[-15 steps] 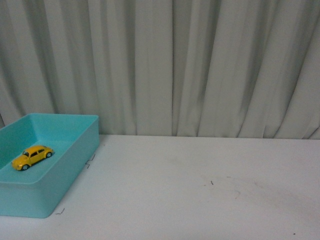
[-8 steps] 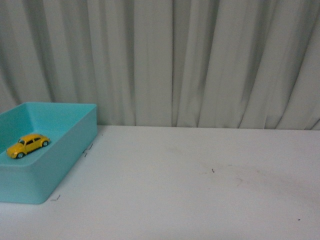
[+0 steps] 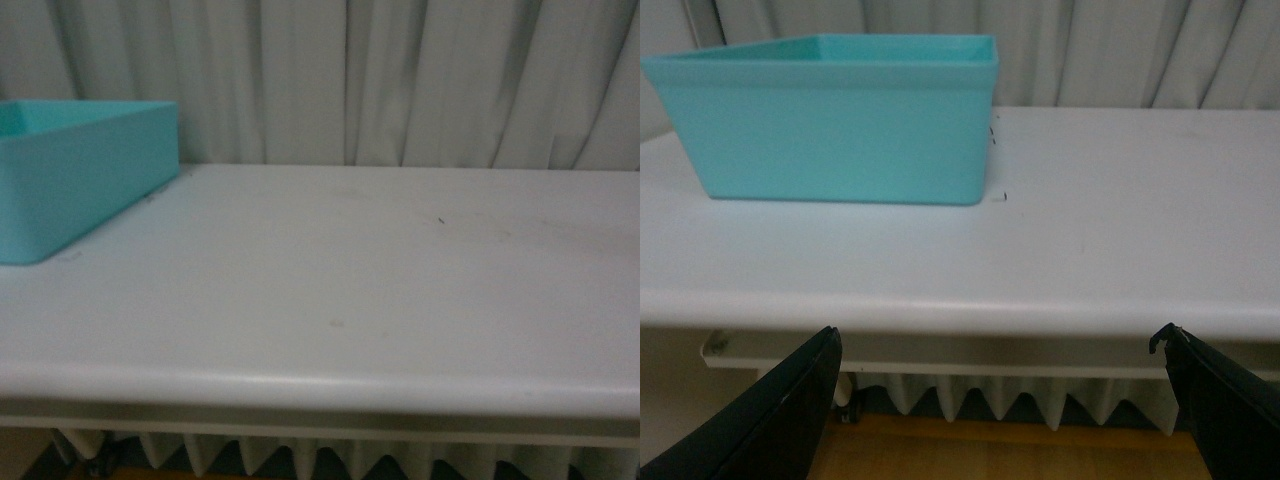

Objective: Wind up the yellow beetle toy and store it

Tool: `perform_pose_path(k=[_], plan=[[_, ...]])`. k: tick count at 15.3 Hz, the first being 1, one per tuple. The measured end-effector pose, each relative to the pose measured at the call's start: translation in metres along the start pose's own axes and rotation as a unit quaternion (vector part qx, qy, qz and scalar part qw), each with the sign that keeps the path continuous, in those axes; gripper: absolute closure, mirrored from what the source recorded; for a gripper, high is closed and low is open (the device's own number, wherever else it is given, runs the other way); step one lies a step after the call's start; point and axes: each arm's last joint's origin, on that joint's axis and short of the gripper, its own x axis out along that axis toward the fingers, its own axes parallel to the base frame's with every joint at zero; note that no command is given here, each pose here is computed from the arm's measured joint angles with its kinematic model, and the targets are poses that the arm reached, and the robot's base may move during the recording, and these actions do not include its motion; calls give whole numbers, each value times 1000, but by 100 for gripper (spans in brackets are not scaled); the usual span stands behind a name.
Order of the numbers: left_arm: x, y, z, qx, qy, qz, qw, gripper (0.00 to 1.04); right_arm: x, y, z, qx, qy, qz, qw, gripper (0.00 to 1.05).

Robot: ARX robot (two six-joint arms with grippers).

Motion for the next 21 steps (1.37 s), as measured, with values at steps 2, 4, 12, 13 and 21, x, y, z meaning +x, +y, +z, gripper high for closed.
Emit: perform_pose_path(k=[2,4,12,13,21], plan=[[0,0,0,0,-1,1,1000,7,0,0,0,0,-1,0,1000,6],[0,0,0,0,0,0,1000,7,0,0,0,0,-1,0,1000,6],[0,0,0,0,1,1,1000,7,0,0,0,0,1,0,1000,6],[0,0,0,0,1,1,1000,7,0,0,0,1,1,0,1000,6],[0,0,0,0,0,1,1000,7,0,0,0,0,1,0,1000,6]])
